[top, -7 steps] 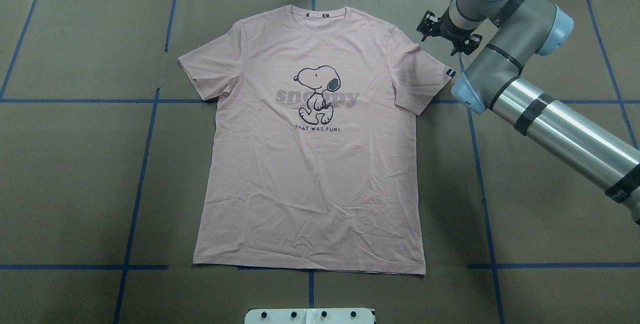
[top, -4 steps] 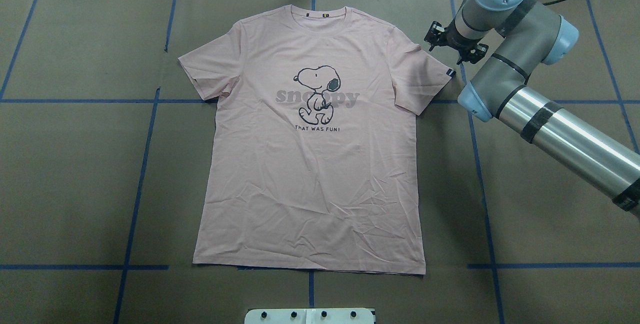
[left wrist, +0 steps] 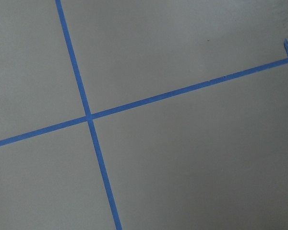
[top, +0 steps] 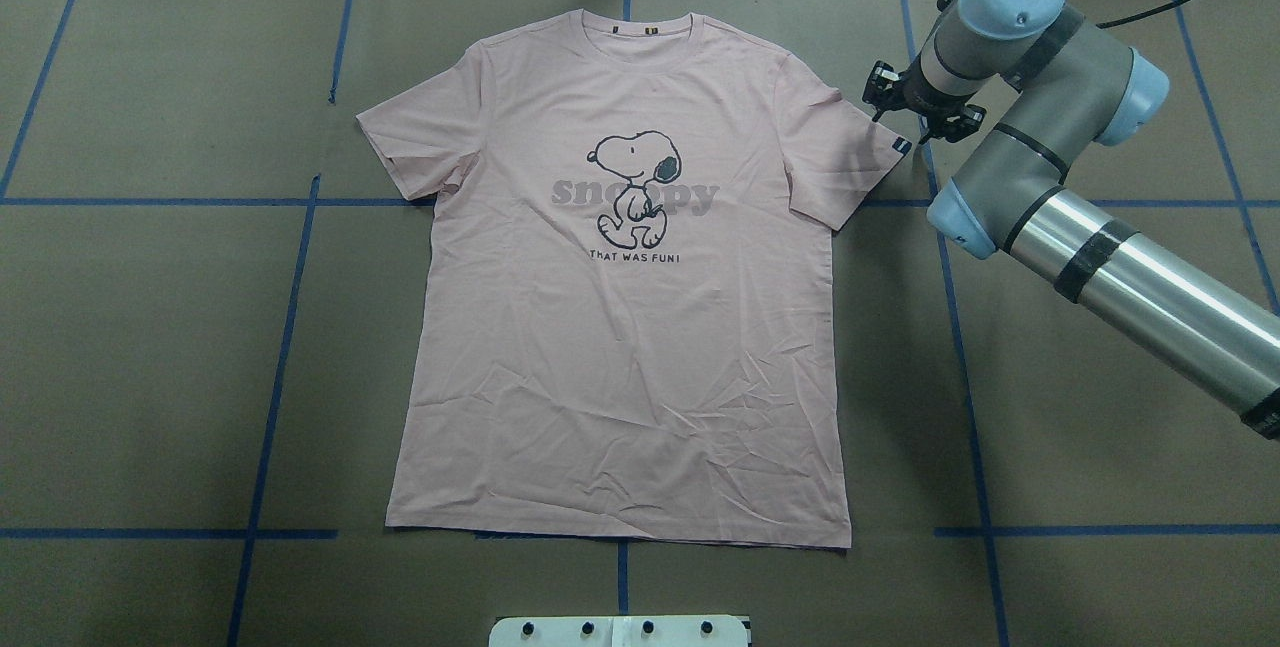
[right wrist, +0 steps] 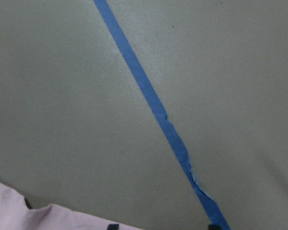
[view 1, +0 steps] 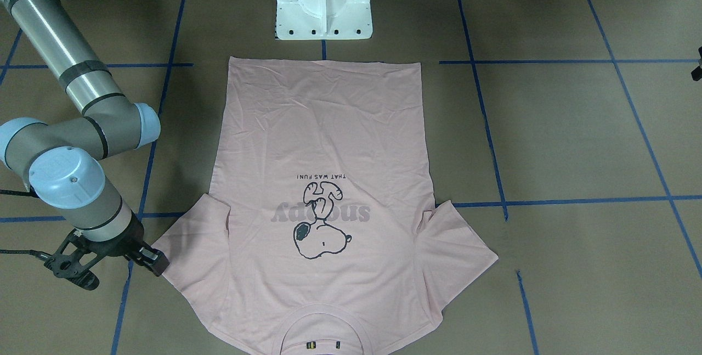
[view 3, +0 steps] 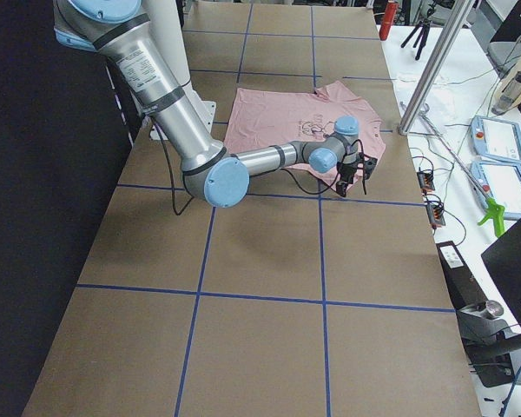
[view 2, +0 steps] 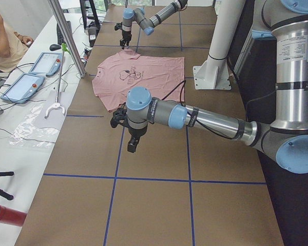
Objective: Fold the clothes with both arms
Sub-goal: 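Move the right gripper down to the sleeve nearest it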
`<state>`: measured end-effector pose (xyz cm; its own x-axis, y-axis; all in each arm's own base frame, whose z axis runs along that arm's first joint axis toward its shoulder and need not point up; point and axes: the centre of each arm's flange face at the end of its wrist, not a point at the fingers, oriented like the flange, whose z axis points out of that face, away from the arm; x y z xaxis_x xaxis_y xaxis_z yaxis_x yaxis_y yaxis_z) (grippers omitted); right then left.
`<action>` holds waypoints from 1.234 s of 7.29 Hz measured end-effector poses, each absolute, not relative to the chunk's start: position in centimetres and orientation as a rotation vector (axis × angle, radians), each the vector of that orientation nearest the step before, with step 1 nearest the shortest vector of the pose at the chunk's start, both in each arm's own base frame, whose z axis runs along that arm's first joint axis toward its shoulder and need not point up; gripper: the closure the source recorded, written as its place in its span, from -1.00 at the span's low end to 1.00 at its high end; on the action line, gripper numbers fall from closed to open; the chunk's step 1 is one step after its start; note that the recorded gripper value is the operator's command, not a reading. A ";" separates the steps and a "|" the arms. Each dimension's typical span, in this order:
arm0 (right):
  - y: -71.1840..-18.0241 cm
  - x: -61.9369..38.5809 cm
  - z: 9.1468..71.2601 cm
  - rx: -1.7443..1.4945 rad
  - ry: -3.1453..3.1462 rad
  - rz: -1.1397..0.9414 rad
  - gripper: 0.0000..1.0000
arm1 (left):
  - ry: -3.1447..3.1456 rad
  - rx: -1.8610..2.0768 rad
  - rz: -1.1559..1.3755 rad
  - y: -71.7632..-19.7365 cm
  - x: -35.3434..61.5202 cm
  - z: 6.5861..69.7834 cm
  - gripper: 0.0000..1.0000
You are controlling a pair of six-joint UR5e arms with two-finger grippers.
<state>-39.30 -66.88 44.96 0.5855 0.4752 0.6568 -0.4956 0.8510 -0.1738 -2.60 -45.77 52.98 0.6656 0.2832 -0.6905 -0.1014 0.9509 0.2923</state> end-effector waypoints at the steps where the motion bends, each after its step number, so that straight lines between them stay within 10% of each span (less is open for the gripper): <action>1: -66.5 -39.3 45.0 0.028 -0.756 0.564 -0.06 | 0.817 0.239 0.213 -45.8 -2.6 52.8 -1.00; 3: -66.0 -39.4 45.4 0.026 -0.753 0.560 -0.06 | 0.818 0.237 0.204 -45.7 -2.6 52.7 -1.00; 5: -65.9 -39.5 45.5 0.026 -0.750 0.559 1.00 | 0.818 0.236 0.202 -45.7 -2.6 52.7 -1.00; 9: -65.5 -39.7 45.2 0.019 -0.754 0.551 1.00 | 0.838 0.233 0.202 -45.5 -2.5 52.6 -1.00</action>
<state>-39.74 -65.50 45.23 0.5944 0.4678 0.6540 -0.4814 0.8585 -0.1766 -2.48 -45.52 52.61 0.6525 0.2674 -0.7090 -0.0848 0.9555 0.2824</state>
